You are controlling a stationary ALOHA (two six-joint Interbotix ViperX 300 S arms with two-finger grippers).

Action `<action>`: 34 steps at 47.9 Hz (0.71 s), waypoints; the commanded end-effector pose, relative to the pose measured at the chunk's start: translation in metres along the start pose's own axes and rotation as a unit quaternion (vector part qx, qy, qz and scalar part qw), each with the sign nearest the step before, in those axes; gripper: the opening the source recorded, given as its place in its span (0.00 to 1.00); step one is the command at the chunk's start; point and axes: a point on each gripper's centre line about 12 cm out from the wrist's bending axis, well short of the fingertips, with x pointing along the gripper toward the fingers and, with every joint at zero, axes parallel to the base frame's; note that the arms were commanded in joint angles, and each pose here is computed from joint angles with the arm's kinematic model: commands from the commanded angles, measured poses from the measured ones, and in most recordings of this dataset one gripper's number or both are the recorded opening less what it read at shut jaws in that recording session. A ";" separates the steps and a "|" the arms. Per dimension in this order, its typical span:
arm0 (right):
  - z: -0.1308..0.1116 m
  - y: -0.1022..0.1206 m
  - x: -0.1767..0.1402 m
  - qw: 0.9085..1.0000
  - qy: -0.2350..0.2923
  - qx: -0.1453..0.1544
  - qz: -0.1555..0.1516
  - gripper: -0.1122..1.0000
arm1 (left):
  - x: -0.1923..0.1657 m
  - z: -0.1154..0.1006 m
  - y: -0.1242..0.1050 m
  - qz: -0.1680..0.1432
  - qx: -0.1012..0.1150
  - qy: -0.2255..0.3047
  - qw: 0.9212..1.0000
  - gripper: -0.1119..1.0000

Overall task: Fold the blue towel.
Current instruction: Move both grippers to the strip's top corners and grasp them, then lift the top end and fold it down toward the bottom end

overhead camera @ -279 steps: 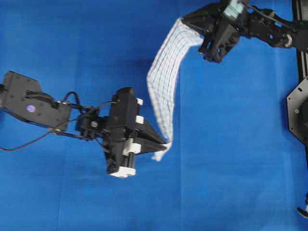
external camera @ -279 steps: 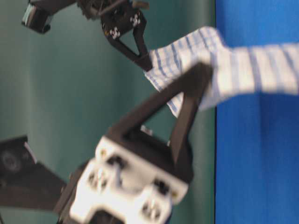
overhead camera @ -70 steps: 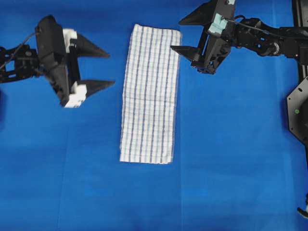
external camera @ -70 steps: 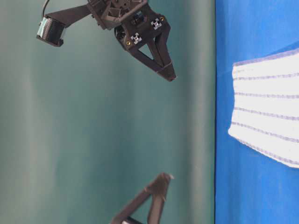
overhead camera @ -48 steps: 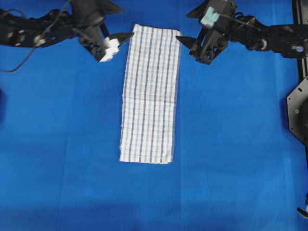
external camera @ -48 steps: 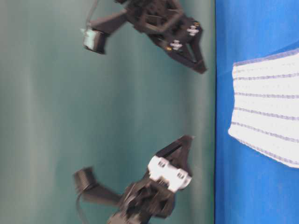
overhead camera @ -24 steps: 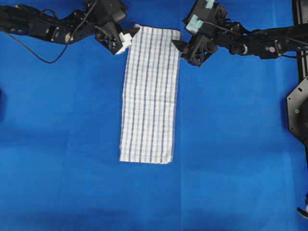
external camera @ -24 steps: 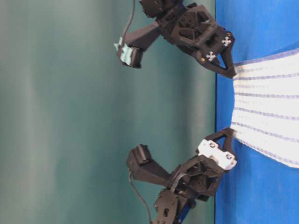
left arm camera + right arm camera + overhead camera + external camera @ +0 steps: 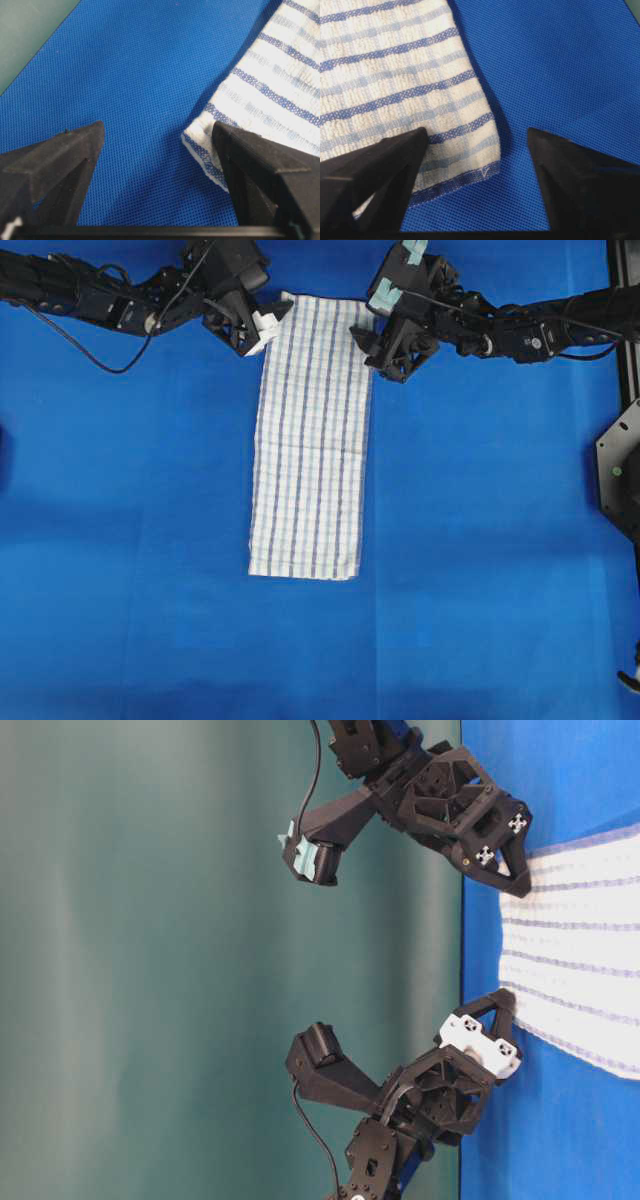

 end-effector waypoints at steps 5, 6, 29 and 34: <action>0.009 0.001 0.000 1.000 -0.012 -0.002 0.001 0.46 | -0.004 0.010 -0.009 -0.009 0.012 -0.015 1.000 0.57; 0.009 0.001 0.000 1.000 -0.012 -0.002 0.002 0.41 | -0.004 0.010 -0.011 -0.011 0.015 -0.015 1.000 0.52; 0.008 0.009 -0.001 1.000 -0.007 -0.004 0.011 0.08 | -0.006 0.011 -0.019 -0.020 0.026 -0.017 0.999 0.12; 0.010 0.009 -0.002 1.000 -0.010 -0.004 0.012 0.08 | -0.008 0.015 -0.019 -0.020 0.028 -0.023 0.999 0.12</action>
